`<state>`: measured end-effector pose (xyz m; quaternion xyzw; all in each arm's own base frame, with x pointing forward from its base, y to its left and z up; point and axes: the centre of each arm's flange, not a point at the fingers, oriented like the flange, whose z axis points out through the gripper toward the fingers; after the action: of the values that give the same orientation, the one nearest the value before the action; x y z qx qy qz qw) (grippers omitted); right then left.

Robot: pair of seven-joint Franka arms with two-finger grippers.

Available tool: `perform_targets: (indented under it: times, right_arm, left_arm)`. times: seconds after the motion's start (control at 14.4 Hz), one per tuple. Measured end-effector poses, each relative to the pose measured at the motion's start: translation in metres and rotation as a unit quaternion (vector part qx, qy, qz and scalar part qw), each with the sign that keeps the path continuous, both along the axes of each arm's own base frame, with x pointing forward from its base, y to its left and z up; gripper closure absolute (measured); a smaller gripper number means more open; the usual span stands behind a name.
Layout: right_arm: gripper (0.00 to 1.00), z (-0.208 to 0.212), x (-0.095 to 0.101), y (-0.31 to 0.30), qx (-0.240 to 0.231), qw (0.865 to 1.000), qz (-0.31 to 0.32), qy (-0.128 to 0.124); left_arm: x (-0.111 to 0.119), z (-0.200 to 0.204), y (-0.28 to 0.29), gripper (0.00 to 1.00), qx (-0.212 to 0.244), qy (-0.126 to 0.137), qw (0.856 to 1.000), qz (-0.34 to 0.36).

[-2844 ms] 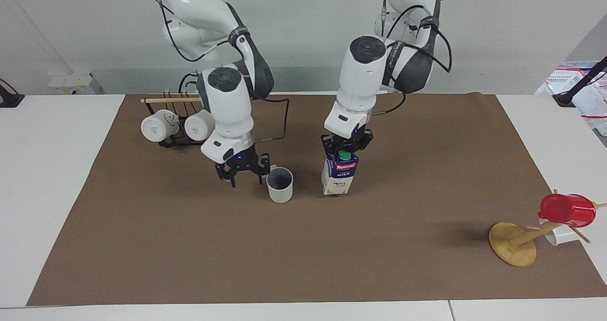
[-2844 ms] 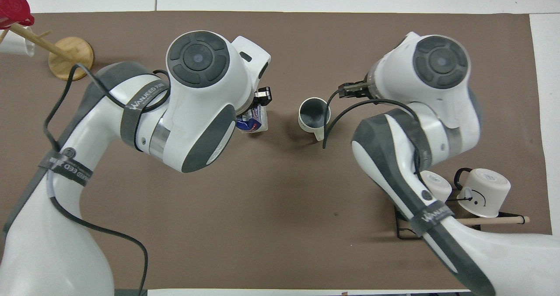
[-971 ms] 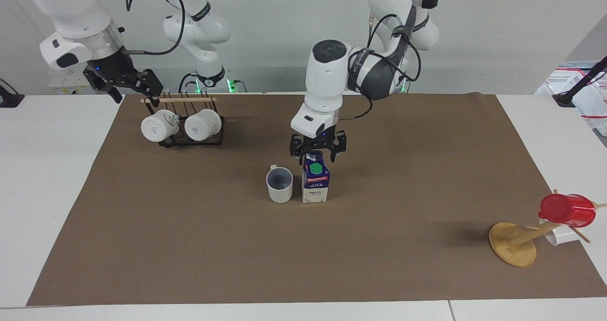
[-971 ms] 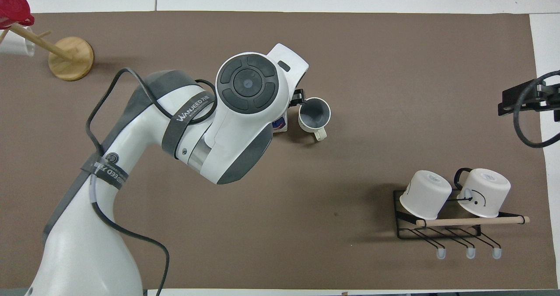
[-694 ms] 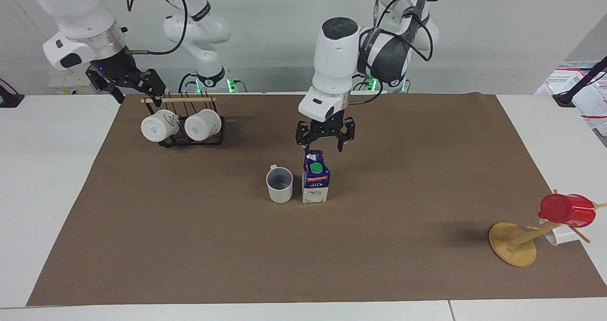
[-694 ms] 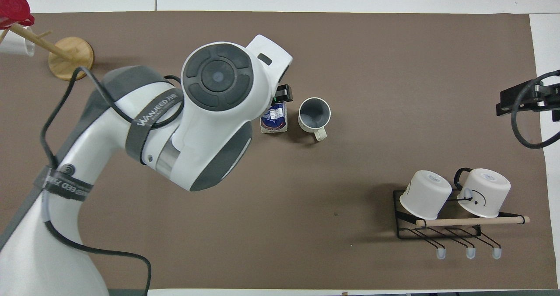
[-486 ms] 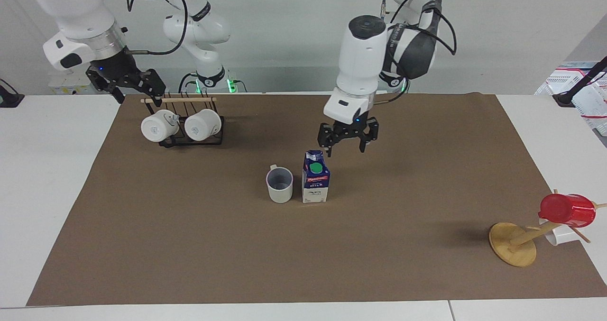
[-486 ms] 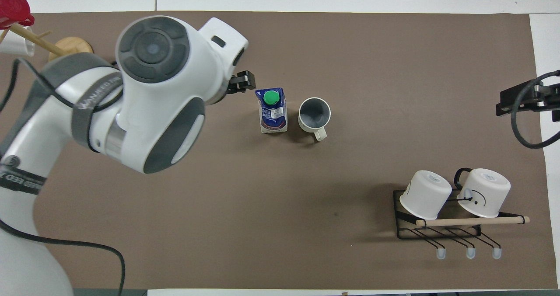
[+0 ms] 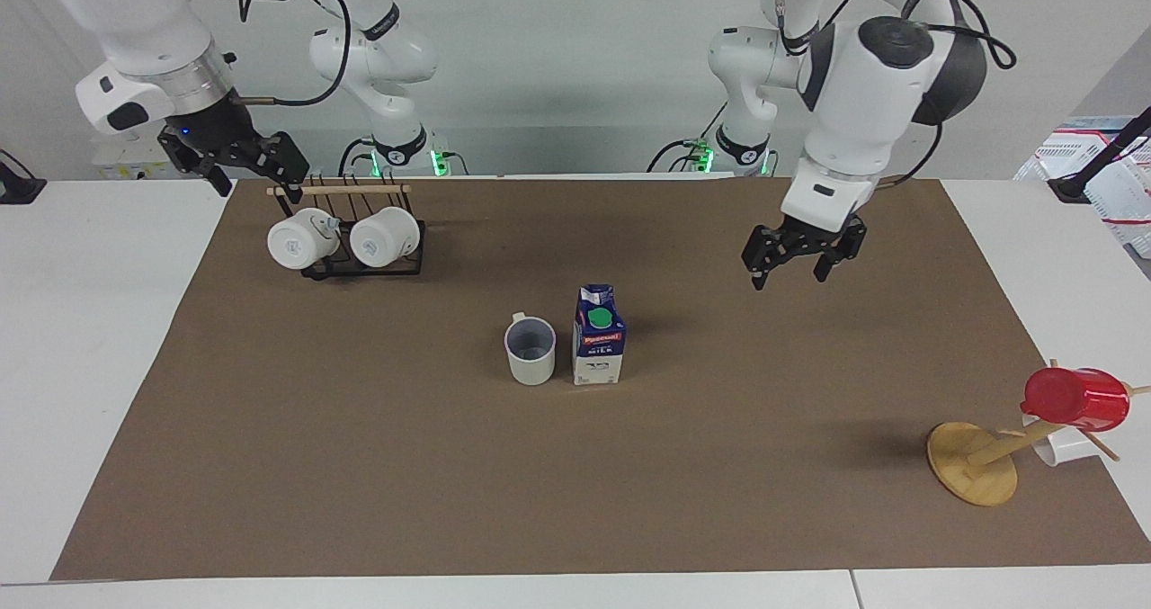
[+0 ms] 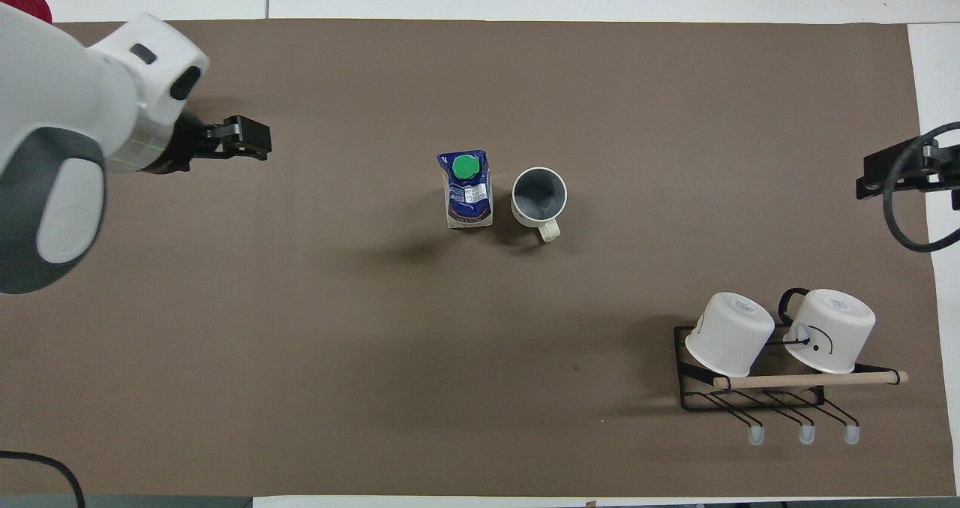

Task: Place cup and milk on table

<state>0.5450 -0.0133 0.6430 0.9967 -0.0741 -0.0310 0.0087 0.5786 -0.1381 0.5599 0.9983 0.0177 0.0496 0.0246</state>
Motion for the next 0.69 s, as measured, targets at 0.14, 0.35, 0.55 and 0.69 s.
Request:
perform_targets:
  times: [0.14,0.35,0.55,0.69]
  right_arm:
    - [0.0,0.0,0.0,0.0,0.0,1.0,0.0,0.0]
    - [0.0,0.0,0.0,0.0,0.0,1.0,0.0,0.0]
    - [0.0,0.0,0.0,0.0,0.0,1.0,0.0,0.0]
    - [0.0,0.0,0.0,0.0,0.0,1.0,0.0,0.0]
  left_arm:
    - [0.0,0.01,0.042,0.0,0.0,0.009,1.0,-0.009]
    - [-0.005,0.038,0.082,0.0,0.004,0.022,0.999,-0.026]
    - [-0.011,0.06,0.108,0.0,0.006,0.031,0.999,-0.031]
    - [-0.014,0.063,0.115,0.0,0.006,0.041,0.999,-0.029]
